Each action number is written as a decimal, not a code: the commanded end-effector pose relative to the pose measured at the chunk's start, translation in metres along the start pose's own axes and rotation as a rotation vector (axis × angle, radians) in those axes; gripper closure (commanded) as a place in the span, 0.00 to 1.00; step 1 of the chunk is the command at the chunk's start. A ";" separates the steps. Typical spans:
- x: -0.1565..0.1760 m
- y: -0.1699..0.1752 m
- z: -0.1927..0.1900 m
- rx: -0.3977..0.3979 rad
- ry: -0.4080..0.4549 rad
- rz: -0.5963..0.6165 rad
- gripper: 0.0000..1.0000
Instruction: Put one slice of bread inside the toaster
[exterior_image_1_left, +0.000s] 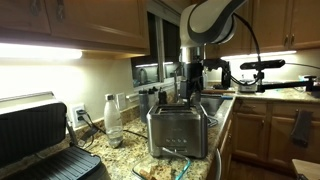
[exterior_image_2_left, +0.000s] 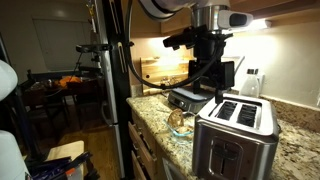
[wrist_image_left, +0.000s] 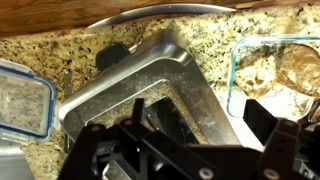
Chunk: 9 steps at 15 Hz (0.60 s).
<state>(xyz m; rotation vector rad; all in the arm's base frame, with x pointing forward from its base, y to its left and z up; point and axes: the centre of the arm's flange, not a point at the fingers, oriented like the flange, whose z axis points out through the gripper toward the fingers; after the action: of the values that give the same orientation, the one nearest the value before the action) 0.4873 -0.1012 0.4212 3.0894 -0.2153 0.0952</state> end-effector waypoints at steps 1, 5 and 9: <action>0.014 -0.018 0.003 -0.007 -0.014 -0.045 0.00; 0.024 -0.037 0.011 -0.010 -0.029 -0.083 0.00; 0.027 -0.053 0.019 -0.009 -0.045 -0.114 0.00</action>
<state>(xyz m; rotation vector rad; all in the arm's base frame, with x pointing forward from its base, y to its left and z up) 0.5172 -0.0610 0.4029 3.0919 -0.0809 0.0483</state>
